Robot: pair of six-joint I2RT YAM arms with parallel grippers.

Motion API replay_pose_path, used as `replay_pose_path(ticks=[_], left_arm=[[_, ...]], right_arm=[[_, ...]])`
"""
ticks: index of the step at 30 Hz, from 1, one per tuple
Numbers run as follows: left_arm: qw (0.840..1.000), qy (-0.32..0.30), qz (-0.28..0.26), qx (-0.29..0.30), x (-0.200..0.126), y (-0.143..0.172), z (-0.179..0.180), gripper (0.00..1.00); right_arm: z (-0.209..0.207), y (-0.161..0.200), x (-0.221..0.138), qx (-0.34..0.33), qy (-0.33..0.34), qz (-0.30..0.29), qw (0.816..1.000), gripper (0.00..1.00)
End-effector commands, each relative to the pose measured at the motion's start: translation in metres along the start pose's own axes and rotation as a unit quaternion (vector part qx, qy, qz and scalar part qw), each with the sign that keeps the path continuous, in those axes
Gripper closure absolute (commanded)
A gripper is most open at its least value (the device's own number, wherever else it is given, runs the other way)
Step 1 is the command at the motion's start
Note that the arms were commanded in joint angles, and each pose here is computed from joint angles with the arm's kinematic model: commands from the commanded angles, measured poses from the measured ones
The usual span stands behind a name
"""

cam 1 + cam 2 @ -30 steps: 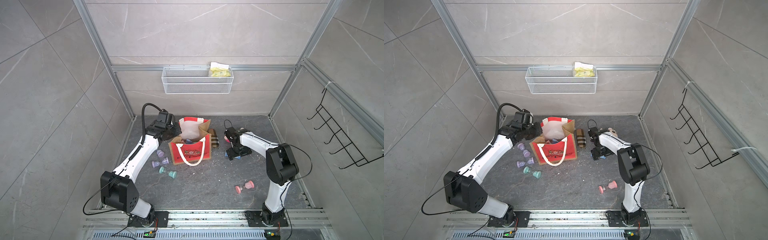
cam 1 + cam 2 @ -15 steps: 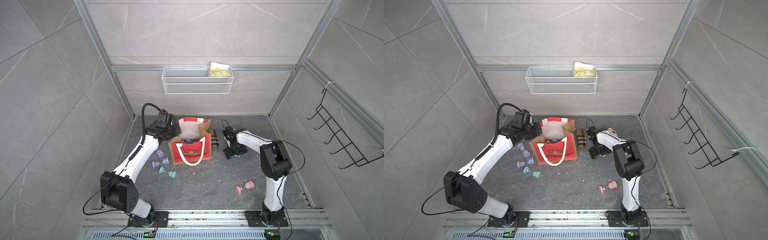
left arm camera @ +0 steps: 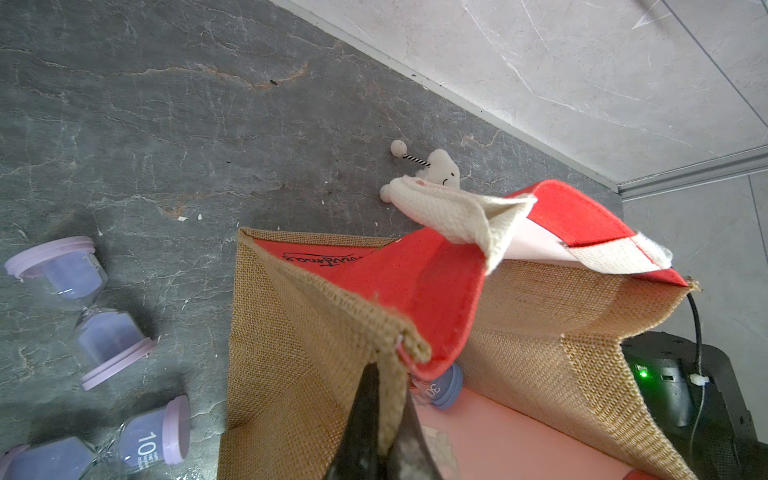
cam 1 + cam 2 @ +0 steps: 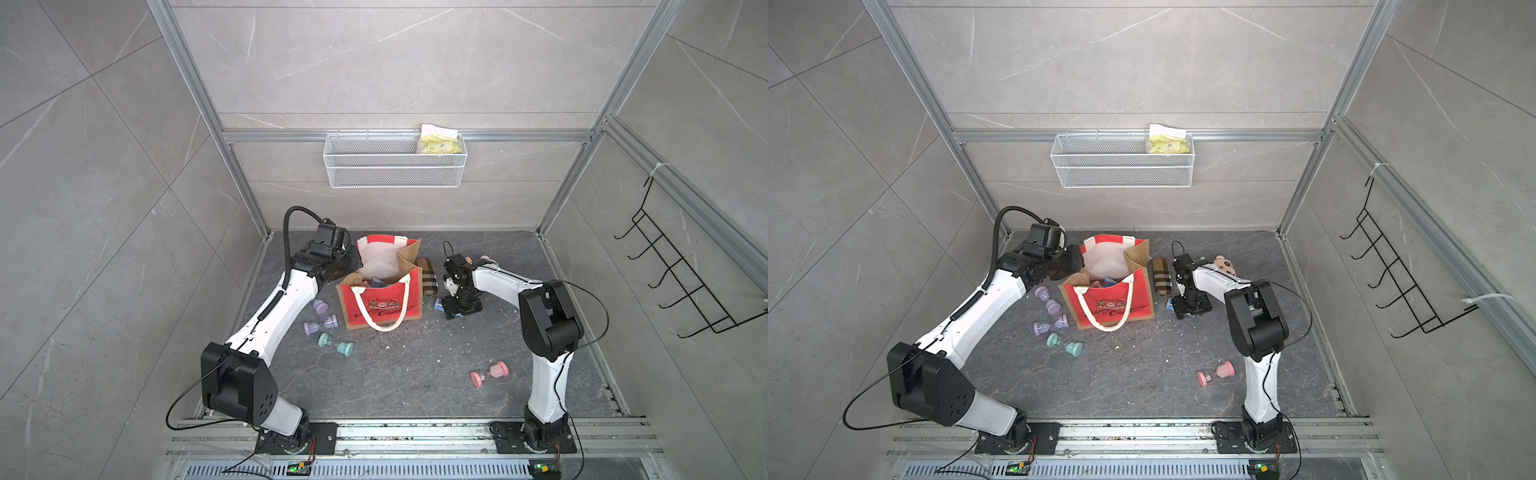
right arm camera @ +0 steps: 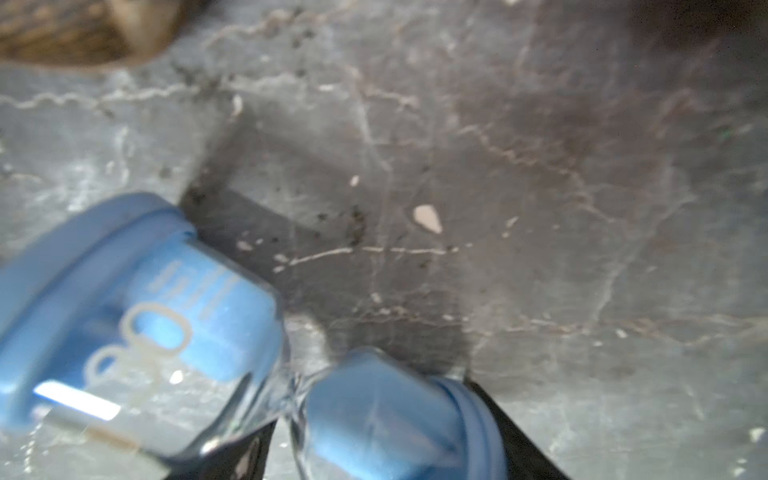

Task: Put the hourglass into the canvas bag
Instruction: Pick up the hourglass from the center of the board.

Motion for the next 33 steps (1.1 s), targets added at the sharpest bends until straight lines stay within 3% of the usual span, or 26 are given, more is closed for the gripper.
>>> replay_pose_path(ticks=[1, 7, 15, 23, 33], left_arm=[[1.000, 0.007, 0.015, 0.009, -0.011, 0.007, -0.005, 1.00], [1.000, 0.004, 0.005, 0.012, -0.017, 0.004, -0.005, 1.00], [1.000, 0.002, 0.008, 0.012, -0.016, 0.005, -0.004, 1.00], [1.000, 0.004, 0.004, 0.011, -0.017, 0.004, -0.005, 1.00], [1.000, 0.007, 0.002, 0.012, -0.019, 0.003, -0.006, 1.00]], right_arm=[[-0.003, -0.003, -0.013, -0.001, 0.028, -0.011, 1.000, 0.22], [-0.012, -0.017, -0.017, -0.008, 0.060, -0.017, 0.998, 0.18], [0.011, -0.031, -0.010, -0.075, -0.004, -0.039, 0.996, 0.21], [0.029, -0.022, -0.010, -0.096, -0.031, -0.044, 0.994, 0.31], [0.055, -0.007, -0.014, -0.114, -0.048, -0.058, 0.991, 0.34]])
Point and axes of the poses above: each gripper's point midway between its finger pads, its own x axis out along the fingers, its own z axis along the line the jaws close on, y = z × x, the point moved 3 cm from there along -x, back along the fingers, and after that the axes turned 5 degrees about -x, right-handed, at the moved point
